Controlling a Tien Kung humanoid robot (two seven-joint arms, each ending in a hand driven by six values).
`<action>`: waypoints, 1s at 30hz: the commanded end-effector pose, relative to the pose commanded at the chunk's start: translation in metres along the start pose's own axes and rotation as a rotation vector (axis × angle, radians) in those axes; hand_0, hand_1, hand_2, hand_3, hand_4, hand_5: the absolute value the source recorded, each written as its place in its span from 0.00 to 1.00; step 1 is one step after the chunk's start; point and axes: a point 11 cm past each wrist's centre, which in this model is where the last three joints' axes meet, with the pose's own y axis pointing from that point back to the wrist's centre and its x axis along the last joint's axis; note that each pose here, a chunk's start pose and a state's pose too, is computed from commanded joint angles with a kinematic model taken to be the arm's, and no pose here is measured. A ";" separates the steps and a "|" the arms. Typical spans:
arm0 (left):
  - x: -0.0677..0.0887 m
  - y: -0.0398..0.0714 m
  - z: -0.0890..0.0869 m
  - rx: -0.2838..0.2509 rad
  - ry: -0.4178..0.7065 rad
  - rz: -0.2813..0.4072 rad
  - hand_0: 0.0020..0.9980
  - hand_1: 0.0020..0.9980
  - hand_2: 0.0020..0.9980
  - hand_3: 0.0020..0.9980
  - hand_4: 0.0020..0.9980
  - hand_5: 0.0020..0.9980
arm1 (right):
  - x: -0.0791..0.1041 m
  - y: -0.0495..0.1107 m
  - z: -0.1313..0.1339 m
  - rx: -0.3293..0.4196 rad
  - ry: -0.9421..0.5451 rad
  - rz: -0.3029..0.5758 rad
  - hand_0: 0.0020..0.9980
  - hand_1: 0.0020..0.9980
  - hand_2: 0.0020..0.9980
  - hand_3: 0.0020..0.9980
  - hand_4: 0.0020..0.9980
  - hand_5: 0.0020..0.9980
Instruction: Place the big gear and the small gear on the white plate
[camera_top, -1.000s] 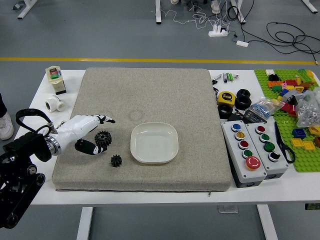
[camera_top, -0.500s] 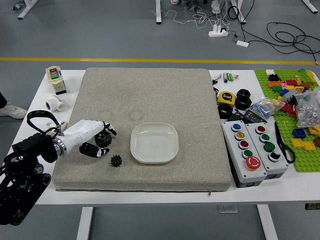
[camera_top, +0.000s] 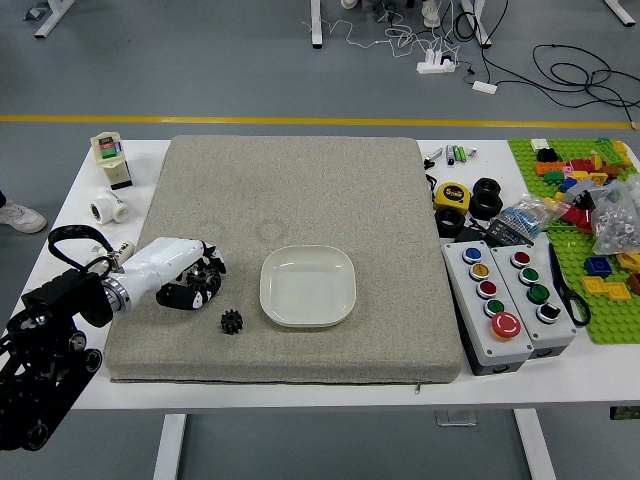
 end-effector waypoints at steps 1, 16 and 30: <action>0.000 0.000 0.000 -0.001 0.000 0.000 0.30 0.31 0.43 0.54 0.00 0.00 | 0.000 0.000 0.000 0.001 0.000 0.000 0.66 0.67 0.75 0.56 0.75 0.61; 0.023 0.002 0.020 -0.068 -0.025 0.091 0.30 0.30 0.42 0.52 0.00 0.00 | 0.001 0.000 -0.003 0.005 -0.006 0.001 0.66 0.67 0.75 0.56 0.75 0.61; 0.034 0.000 0.048 -0.144 -0.041 0.135 0.30 0.31 0.42 0.53 0.00 0.00 | 0.001 0.000 -0.004 0.007 -0.007 0.001 0.66 0.67 0.75 0.56 0.75 0.61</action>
